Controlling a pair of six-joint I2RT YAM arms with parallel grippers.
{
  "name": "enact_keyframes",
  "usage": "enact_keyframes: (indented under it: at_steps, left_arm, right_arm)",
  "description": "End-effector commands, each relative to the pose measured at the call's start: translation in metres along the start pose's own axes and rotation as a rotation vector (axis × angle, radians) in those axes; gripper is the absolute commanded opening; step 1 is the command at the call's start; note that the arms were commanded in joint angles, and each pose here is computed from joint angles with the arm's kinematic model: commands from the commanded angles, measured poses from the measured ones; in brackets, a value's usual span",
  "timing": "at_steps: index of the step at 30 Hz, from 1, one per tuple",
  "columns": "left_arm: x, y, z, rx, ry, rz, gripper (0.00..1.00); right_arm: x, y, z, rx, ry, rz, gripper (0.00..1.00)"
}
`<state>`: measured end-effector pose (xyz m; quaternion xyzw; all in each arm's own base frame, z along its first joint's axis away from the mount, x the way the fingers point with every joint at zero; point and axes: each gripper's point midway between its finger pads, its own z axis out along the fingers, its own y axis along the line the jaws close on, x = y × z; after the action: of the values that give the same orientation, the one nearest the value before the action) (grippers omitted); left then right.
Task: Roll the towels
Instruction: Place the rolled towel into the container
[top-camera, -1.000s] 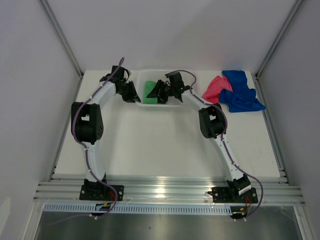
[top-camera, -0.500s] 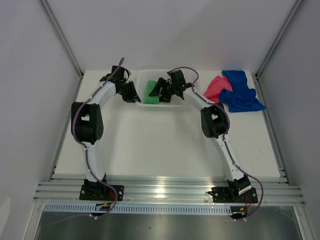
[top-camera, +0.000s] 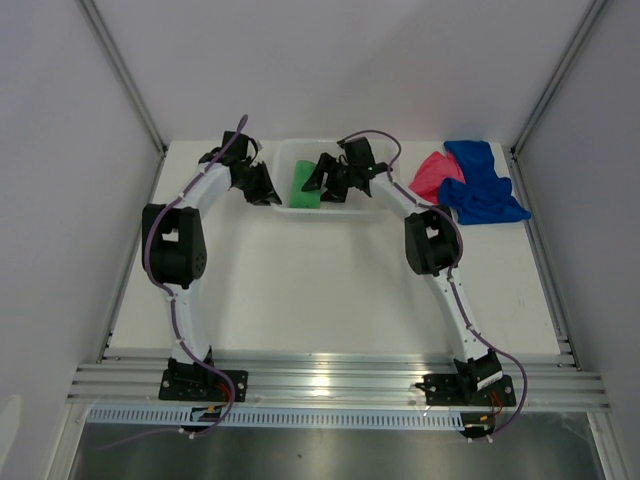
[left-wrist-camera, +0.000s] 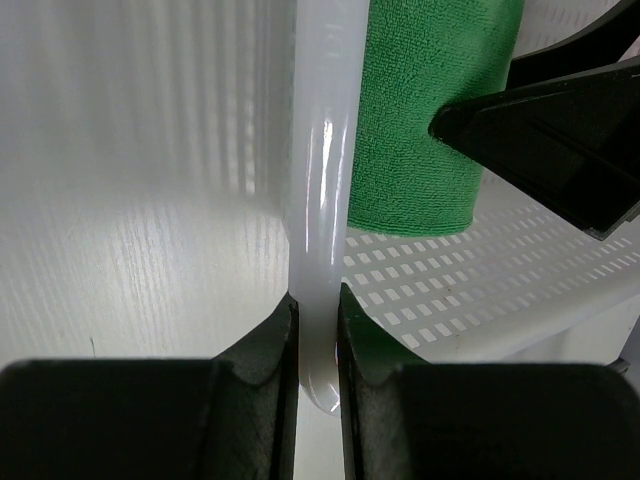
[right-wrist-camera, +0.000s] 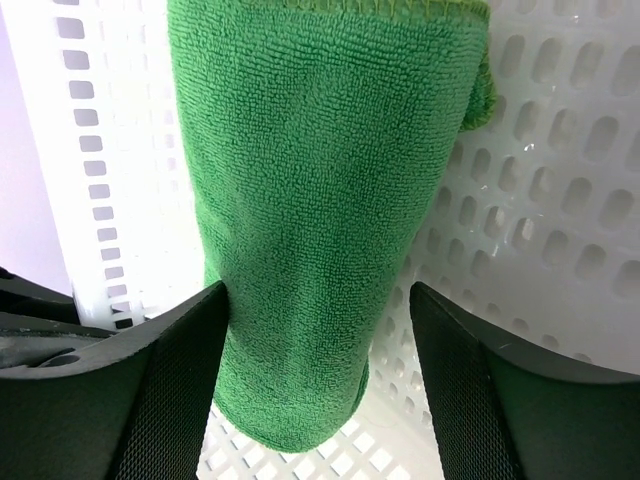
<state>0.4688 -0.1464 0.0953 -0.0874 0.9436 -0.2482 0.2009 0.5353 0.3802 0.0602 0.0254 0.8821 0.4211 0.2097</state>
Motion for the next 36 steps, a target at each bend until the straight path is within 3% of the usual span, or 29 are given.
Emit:
enact_keyframes:
  at_steps: [1, 14, 25, 32, 36]
  left_arm:
    - [-0.010, -0.002, -0.017, 0.010, -0.035, -0.027, 0.01]
    - [-0.008, -0.003, -0.014, 0.020, -0.029, -0.023, 0.01]
    - [-0.010, -0.001, -0.013, 0.016, -0.034, -0.018, 0.01]
    - [-0.011, -0.003, -0.012, 0.024, -0.033, -0.025, 0.01]
    - [-0.014, -0.006, -0.012, 0.040, -0.045, -0.032, 0.01]
  right_arm:
    - [-0.032, 0.047, -0.033, -0.074, -0.076, -0.083, 0.75]
    - [-0.033, 0.078, -0.036, -0.194, -0.074, -0.113, 0.76]
    - [-0.051, 0.056, -0.055, -0.057, -0.131, -0.161, 0.77]
    - [-0.068, 0.073, -0.082, -0.064, -0.181, -0.230, 0.78]
    - [-0.085, 0.088, -0.120, -0.053, -0.231, -0.292, 0.78]
